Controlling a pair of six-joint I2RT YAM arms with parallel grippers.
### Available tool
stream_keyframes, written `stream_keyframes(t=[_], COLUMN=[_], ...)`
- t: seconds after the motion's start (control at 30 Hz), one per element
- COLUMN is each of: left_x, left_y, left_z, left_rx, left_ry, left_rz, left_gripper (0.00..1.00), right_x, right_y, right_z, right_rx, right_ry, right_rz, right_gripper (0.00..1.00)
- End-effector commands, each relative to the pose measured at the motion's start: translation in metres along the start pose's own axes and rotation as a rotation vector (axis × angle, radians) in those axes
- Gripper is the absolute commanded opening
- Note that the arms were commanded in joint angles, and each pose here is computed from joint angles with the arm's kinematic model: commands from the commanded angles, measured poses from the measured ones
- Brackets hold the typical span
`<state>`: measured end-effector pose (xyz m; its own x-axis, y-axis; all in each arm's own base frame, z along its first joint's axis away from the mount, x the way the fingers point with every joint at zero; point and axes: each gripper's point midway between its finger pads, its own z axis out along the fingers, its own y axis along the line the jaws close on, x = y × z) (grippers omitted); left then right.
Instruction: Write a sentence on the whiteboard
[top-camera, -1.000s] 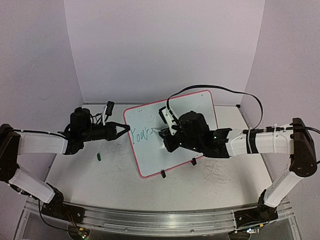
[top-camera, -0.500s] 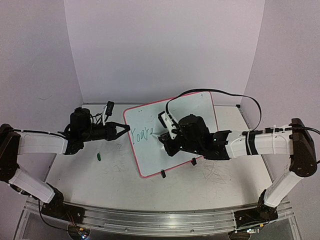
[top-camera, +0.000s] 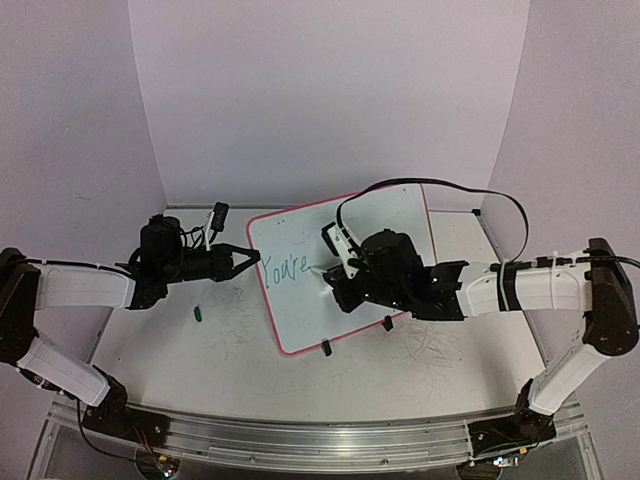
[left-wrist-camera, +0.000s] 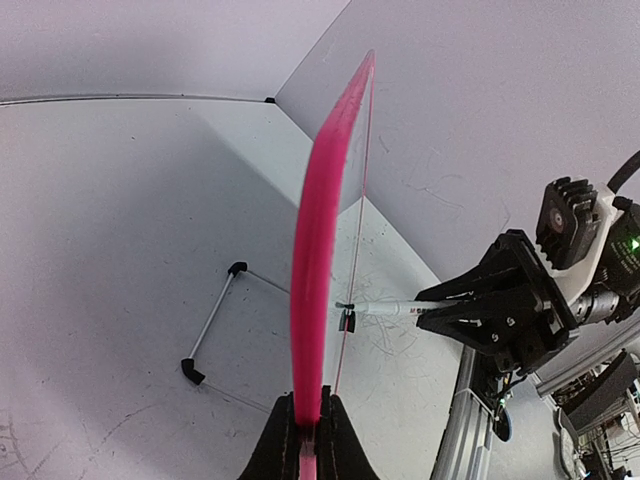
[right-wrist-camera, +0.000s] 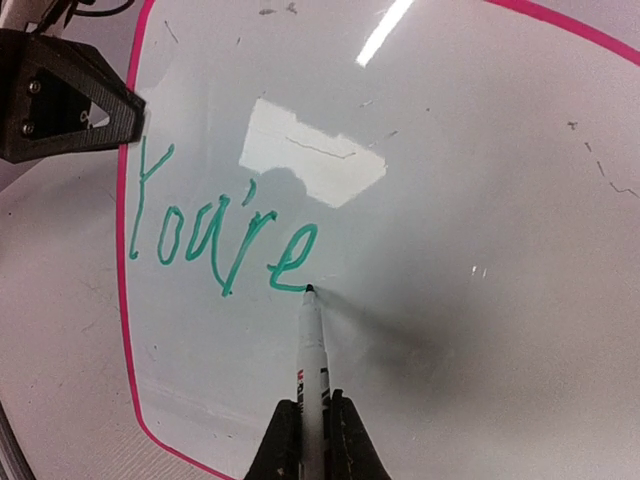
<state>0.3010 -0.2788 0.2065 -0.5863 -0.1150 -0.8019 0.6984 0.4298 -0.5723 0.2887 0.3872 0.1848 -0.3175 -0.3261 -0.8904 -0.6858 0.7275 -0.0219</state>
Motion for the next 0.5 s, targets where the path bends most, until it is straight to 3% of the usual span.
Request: stream_keyframes(t=[0.0,0.1,0.47], left_x=[-0.013,-0.012,-0.011], left_y=[-0.011,-0.010,-0.009], left_z=[-0.003,-0.003,-0.003], left_rx=[0.022,0.019,0.014], left_ry=[-0.029,-0.026,-0.023], left_rz=[0.061,0.063,0.066], left_gripper=[0.00,0.00,0.00], right_x=[-0.046,-0.053,-0.039], right_y=[-0.005,0.009,-0.013], right_z=[-0.031,-0.041,-0.028], right_rx=[-0.019,-0.105,0.026], right_ry=[-0.147,-0.188,-0.148], right_rz=[-0.001,-0.055,-0.118], right_gripper=[0.00,0.00,0.00])
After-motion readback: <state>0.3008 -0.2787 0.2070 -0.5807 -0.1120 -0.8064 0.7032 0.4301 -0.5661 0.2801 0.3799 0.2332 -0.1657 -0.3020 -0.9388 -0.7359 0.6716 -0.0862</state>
